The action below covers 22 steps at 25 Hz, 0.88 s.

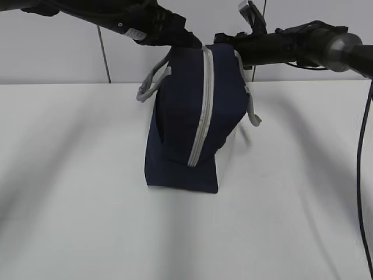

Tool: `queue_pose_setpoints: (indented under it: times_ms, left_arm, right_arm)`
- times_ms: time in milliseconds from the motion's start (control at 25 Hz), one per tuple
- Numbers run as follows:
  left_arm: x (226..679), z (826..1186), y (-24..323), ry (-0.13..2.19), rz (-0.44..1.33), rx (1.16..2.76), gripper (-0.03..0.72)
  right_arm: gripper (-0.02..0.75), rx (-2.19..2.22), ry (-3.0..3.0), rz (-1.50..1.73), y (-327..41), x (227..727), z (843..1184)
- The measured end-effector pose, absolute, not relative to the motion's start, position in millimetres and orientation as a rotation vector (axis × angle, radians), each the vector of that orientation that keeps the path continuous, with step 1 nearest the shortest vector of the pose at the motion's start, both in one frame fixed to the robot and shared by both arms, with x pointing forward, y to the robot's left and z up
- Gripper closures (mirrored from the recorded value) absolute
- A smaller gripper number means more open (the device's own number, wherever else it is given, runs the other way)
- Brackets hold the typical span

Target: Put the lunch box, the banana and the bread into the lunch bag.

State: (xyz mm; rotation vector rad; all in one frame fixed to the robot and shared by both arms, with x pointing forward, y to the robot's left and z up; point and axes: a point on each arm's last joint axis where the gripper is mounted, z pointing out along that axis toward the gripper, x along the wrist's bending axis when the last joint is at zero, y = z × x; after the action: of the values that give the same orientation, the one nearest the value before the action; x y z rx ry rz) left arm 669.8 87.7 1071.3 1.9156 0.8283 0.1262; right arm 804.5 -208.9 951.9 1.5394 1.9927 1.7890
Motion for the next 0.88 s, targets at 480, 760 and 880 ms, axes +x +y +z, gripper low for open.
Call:
queue_pose_setpoints:
  times_ms: [480,760,880]
  left_arm:
    - [669,1072,88,0.819,0.127,1.924,0.659]
    - [665,1076,87,0.814,0.088,1.915,0.534]
    - [664,1082,90,0.834,0.064,1.890,0.331]
  right_arm:
    - [0.754,1.555,1.999,1.792,-208,806,944]
    - [0.652,1.453,2.019,1.802,-207,809,960]
    - [0.480,1.430,2.009,1.798,-210,808,970]
